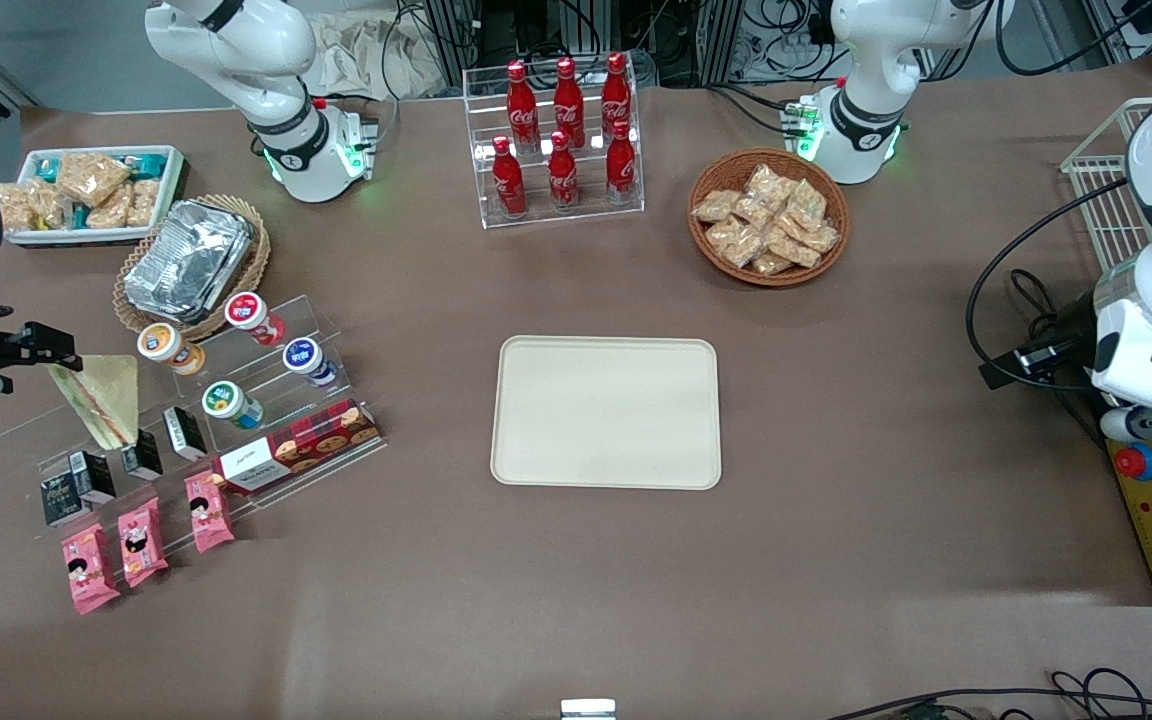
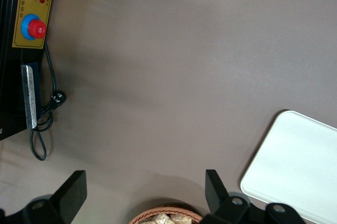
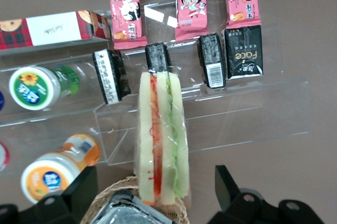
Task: Place sandwich on tray
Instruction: 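Close the right gripper on the sandwich and lift it from the stand, then carry the held sandwich with the right gripper over the cream tray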
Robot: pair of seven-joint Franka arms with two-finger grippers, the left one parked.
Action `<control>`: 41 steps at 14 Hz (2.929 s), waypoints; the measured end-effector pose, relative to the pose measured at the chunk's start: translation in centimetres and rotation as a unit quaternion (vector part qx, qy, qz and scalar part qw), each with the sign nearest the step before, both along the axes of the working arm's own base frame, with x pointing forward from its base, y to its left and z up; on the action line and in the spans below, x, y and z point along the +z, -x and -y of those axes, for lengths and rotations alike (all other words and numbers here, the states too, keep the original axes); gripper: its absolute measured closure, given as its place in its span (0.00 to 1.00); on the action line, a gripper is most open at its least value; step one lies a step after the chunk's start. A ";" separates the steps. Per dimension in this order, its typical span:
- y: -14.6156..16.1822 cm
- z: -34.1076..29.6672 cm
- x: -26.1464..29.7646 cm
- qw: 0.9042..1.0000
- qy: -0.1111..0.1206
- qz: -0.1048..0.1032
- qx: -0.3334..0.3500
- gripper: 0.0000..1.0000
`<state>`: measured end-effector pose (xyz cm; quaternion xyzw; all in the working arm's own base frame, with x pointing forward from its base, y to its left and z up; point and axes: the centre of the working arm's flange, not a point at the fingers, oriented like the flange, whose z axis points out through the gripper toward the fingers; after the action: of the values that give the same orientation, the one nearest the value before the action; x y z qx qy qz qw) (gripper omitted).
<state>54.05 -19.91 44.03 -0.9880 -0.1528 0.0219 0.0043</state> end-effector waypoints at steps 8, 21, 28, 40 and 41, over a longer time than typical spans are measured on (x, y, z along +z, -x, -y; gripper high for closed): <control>0.4 0.5 -3.9 1.000 -0.001 0.001 0.027 0.01; 1.0 1.3 -7.2 0.999 -0.024 0.005 0.028 0.44; -1.2 0.1 -2.3 0.999 -0.028 0.008 0.046 0.63; -7.0 -26.0 5.9 0.963 -0.041 -0.020 0.267 0.63; -7.0 -29.7 5.6 0.958 -0.038 -0.016 0.284 0.63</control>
<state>61.01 9.79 49.62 -0.9023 -0.4282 0.0320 0.0380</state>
